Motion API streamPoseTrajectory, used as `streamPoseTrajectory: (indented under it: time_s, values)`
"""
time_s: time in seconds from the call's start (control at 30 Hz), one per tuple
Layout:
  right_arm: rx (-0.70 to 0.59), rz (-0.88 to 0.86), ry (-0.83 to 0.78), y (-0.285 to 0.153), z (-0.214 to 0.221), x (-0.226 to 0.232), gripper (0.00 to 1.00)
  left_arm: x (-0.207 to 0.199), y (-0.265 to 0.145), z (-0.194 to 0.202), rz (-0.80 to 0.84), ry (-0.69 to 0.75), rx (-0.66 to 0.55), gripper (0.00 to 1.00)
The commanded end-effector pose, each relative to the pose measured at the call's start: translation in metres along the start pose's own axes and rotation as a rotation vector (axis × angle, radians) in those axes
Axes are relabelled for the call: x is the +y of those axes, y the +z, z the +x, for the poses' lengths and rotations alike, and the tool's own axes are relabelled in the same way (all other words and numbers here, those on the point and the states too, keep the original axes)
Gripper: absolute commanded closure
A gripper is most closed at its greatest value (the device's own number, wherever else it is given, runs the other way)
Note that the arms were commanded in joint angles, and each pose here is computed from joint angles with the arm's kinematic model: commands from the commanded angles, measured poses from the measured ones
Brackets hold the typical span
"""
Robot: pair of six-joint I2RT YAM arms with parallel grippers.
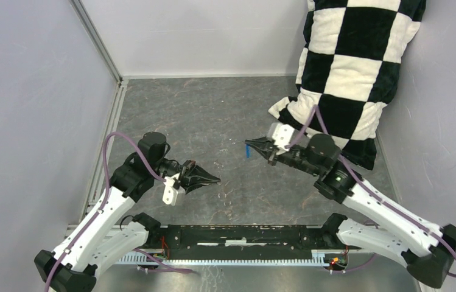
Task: Put the keys on the keyring
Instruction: Insert the key onto the keyring.
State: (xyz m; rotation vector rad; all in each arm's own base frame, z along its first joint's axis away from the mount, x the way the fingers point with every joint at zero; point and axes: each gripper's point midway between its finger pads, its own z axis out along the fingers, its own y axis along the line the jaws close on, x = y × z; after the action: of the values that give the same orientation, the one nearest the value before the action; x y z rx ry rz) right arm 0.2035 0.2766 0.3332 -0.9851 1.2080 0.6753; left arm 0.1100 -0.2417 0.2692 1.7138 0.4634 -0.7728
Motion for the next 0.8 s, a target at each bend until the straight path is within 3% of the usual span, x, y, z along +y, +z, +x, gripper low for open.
streamPoseTrajectory:
  time_s: [0.0, 0.3, 0.43, 0.63, 0.77]
  values:
    - [-0.026, -0.133, -0.112, 0.020, 0.012, 0.017, 0.99, 0.006, 0.001, -0.034, 0.020, 0.001, -0.110, 0.98]
    - [-0.172, -0.273, -0.127, 0.008, -0.016, 0.045, 0.99, 0.016, 0.001, -0.045, 0.014, -0.053, -0.146, 0.98]
    - [-0.201, -0.222, -0.132, 0.003, -0.028, 0.037, 0.99, 0.018, 0.002, -0.054, 0.034, -0.056, -0.188, 0.98]
    - [-0.229, -0.170, -0.260, 0.000, -0.054, 0.021, 0.99, 0.025, 0.000, -0.074, 0.076, -0.029, -0.261, 0.98]
    - [-0.288, -0.251, -0.314, 0.002, -0.059, 0.035, 0.99, 0.021, 0.000, -0.085, 0.113, -0.001, -0.315, 0.98]
